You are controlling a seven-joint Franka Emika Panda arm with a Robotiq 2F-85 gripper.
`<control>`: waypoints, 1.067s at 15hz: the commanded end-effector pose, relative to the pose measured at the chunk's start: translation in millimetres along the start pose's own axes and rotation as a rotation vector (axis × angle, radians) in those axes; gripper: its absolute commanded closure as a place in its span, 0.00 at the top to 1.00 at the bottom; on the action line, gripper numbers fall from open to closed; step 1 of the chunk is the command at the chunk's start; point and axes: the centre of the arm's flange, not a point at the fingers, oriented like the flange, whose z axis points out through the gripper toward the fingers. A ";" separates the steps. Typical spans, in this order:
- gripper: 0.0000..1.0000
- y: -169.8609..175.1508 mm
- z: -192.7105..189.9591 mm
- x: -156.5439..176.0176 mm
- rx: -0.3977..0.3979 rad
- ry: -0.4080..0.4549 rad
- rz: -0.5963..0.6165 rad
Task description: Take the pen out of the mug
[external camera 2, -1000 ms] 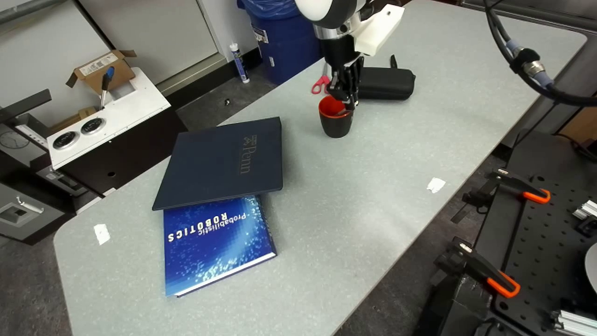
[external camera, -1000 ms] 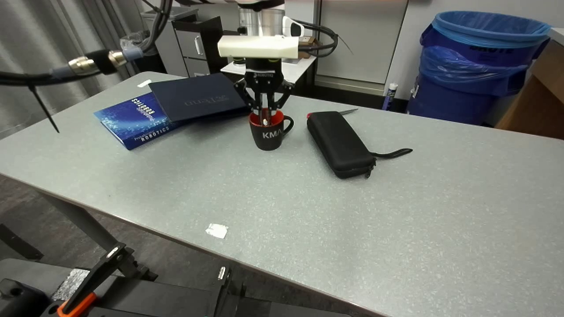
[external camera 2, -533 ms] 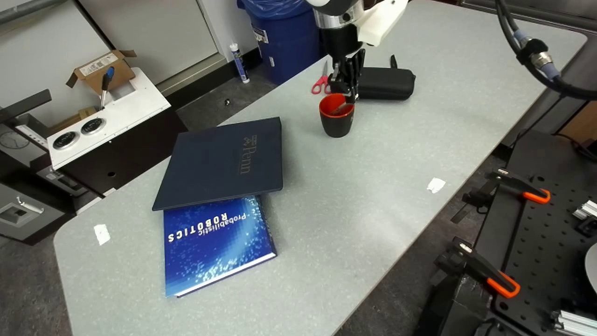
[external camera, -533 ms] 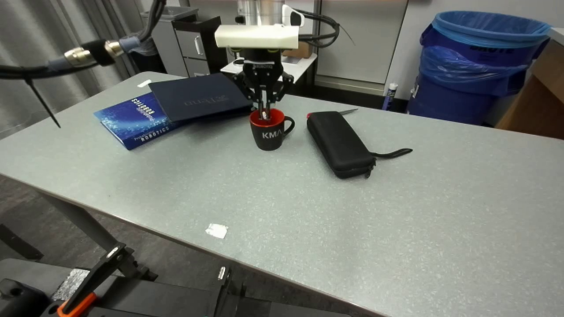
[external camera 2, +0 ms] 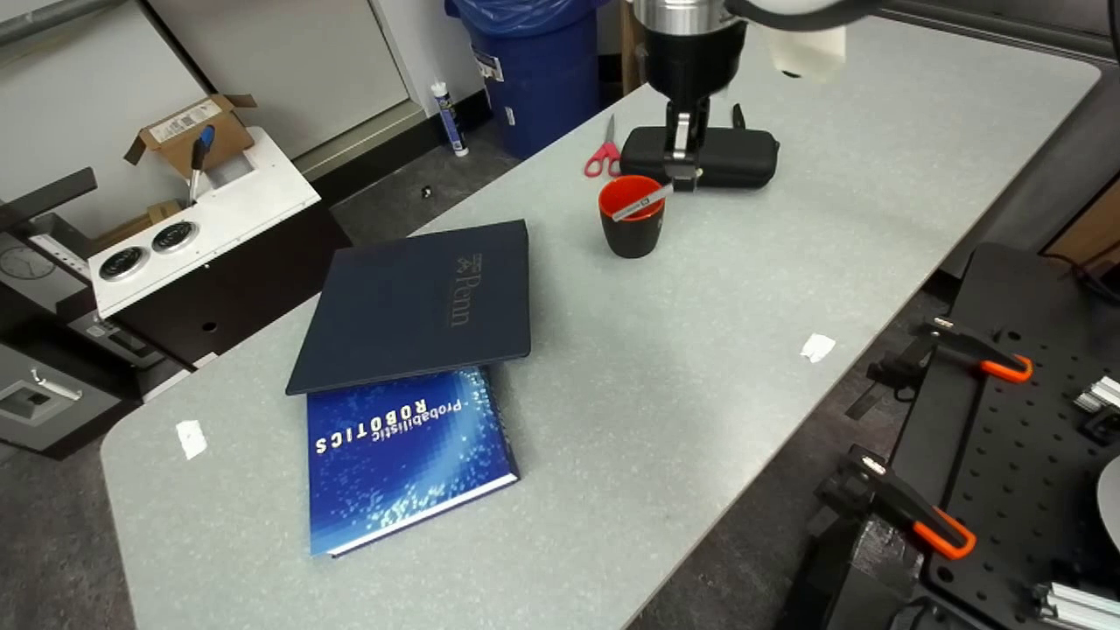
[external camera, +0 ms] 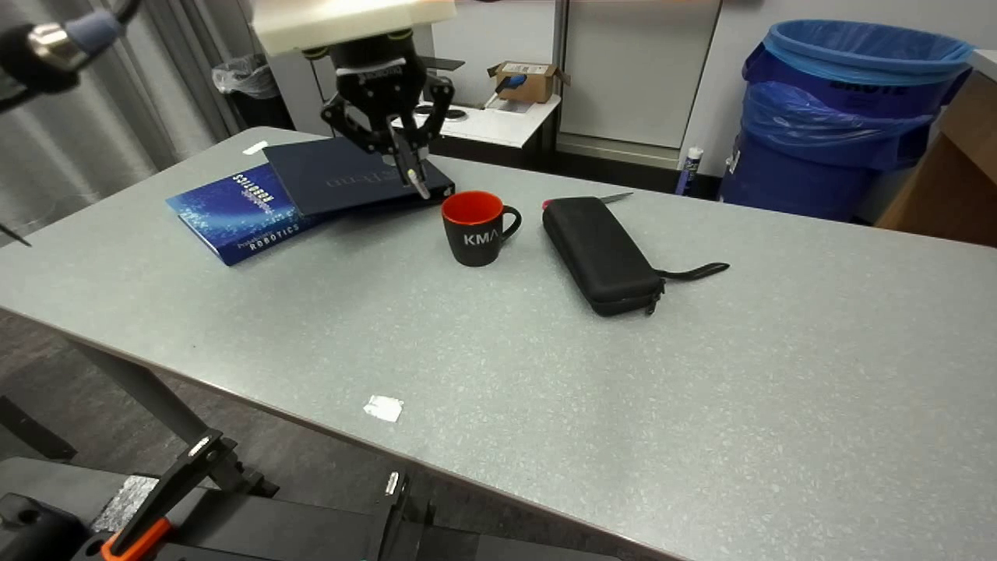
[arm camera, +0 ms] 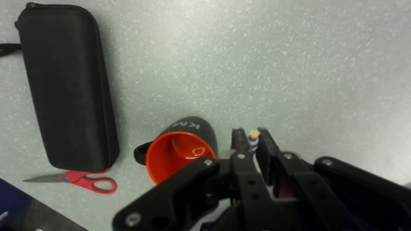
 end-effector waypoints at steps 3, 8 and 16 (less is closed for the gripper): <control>0.03 -40.2 23.1 -11.9 -0.021 0.017 -0.107; 0.03 -26.0 72.7 29.0 0.024 0.051 -0.072; 0.53 -39.6 100.5 39.3 0.115 0.027 -0.078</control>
